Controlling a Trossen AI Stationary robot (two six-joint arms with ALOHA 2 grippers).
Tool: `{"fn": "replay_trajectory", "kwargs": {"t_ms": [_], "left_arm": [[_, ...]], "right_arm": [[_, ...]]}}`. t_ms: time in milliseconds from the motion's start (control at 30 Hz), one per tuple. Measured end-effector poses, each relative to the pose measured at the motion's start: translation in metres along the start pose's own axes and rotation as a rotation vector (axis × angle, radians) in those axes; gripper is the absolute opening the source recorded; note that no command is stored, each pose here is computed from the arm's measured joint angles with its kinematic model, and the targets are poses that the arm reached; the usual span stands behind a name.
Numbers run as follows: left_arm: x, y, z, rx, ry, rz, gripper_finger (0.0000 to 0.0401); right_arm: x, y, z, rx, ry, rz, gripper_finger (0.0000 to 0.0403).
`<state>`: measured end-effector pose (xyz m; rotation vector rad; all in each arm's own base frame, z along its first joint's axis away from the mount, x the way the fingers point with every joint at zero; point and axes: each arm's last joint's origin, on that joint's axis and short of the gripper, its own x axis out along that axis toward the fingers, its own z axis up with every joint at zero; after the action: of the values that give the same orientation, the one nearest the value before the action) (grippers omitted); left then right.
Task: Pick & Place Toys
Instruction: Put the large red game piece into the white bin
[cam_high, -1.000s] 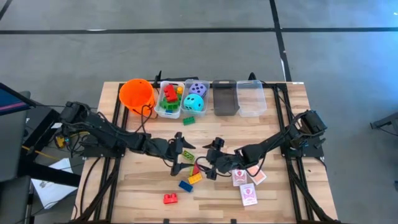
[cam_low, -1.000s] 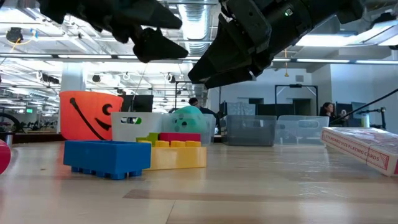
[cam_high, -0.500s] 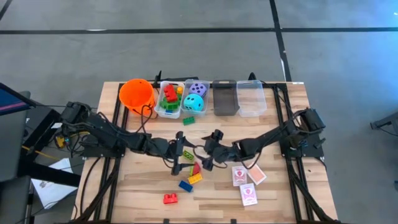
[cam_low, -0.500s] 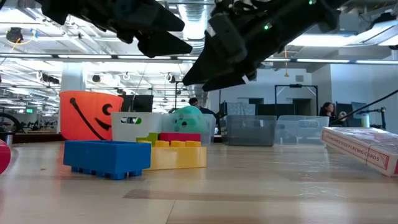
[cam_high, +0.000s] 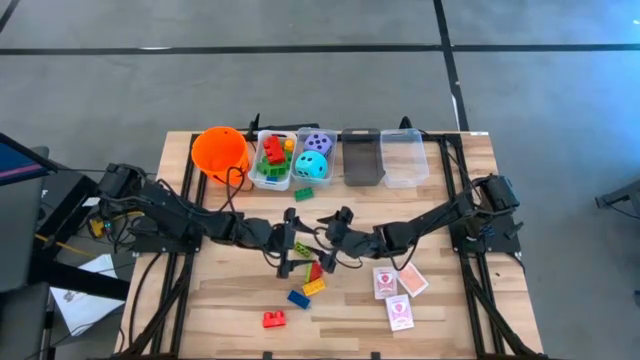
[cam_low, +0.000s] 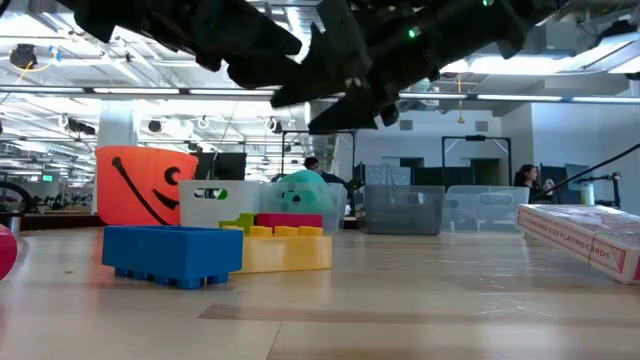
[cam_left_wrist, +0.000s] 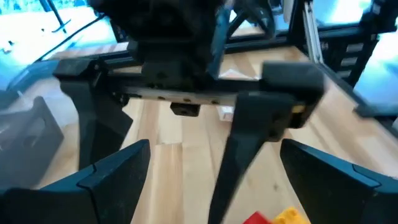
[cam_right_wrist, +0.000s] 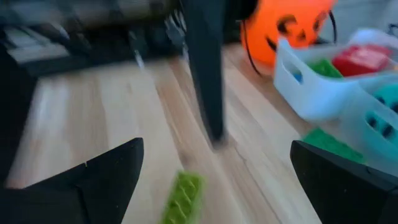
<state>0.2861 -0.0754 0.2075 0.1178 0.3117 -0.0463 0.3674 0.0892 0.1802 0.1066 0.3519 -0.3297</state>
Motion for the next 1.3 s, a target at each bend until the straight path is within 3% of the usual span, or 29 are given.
{"fn": "replay_trajectory", "kwargs": {"t_ms": [167,400,600,800,967,1100,1300], "left_arm": [[0.000,0.000,-0.001,-0.198,0.014,0.001,0.0354],[0.000,-0.001,-0.002,-0.244,0.021,-0.014,0.0349],[-0.001,-0.005,0.001,-0.227,0.000,-0.121,0.0347],[-0.001,-0.005,0.001,-0.169,0.001,-0.148,0.0344],[-0.001,-0.005,0.000,-0.138,0.009,-0.148,0.0344],[-0.001,-0.005,-0.001,-0.072,0.009,-0.149,0.0340],[-0.001,-0.007,-0.003,-0.065,0.039,-0.155,0.0341]], "right_arm": [[0.003,0.004,-0.005,0.005,-0.009,0.018,0.0397],[-0.004,0.010,0.007,0.050,-0.073,0.097,0.0397],[-0.025,0.031,0.002,0.003,-0.024,0.148,0.0397],[-0.067,0.034,0.001,-0.043,0.036,-0.085,0.0397],[-0.098,0.041,0.001,-0.009,0.063,-0.083,0.0397],[-0.107,0.053,-0.013,-0.007,0.090,-0.061,0.0397],[-0.102,0.068,-0.046,0.043,0.108,-0.099,0.0397]]}}
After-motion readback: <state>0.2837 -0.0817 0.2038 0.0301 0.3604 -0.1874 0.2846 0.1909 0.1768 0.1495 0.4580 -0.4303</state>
